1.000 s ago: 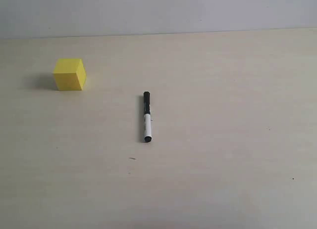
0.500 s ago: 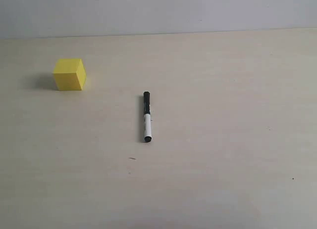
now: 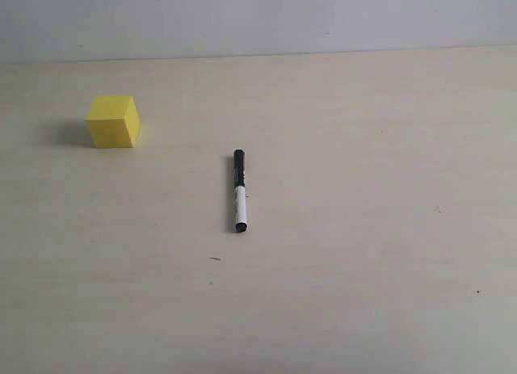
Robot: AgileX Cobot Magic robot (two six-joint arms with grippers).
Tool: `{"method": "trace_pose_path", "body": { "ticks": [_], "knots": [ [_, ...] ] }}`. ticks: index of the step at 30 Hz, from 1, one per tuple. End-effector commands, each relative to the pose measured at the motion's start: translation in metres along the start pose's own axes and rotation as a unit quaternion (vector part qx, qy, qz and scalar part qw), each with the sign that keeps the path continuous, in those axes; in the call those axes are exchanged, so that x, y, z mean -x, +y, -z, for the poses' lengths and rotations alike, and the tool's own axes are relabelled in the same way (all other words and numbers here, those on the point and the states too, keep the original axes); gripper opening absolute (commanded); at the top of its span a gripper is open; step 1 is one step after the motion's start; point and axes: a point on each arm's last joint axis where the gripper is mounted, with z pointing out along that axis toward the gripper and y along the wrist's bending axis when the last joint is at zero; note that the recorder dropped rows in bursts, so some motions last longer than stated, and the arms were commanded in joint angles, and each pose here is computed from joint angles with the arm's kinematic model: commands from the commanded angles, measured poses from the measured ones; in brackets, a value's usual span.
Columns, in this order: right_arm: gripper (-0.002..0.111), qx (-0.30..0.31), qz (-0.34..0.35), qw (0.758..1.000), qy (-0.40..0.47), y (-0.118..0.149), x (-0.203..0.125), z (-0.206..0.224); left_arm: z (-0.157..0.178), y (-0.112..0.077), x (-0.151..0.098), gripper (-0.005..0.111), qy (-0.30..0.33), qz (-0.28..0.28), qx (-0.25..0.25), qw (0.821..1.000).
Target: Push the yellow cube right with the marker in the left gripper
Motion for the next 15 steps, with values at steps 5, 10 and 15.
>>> {"method": "trace_pose_path", "body": {
  "ticks": [5, 10, 15],
  "knots": [
    [0.0, -0.004, 0.001, 1.0, -0.007, 0.0, 0.0, 0.0, 0.008, -0.042, 0.08, 0.001, -0.217, 0.104, -0.102, 0.965],
    [0.0, -0.003, -0.001, 1.0, -0.007, 0.0, 0.0, 0.0, -0.036, -0.097, 0.134, 0.001, -0.179, -0.002, -0.105, 0.978],
    [0.0, -0.003, 0.0, 1.0, -0.007, 0.0, 0.0, 0.0, -0.134, -0.134, 0.149, 0.001, 0.06, -0.12, -0.033, 0.99]
  ]
}}
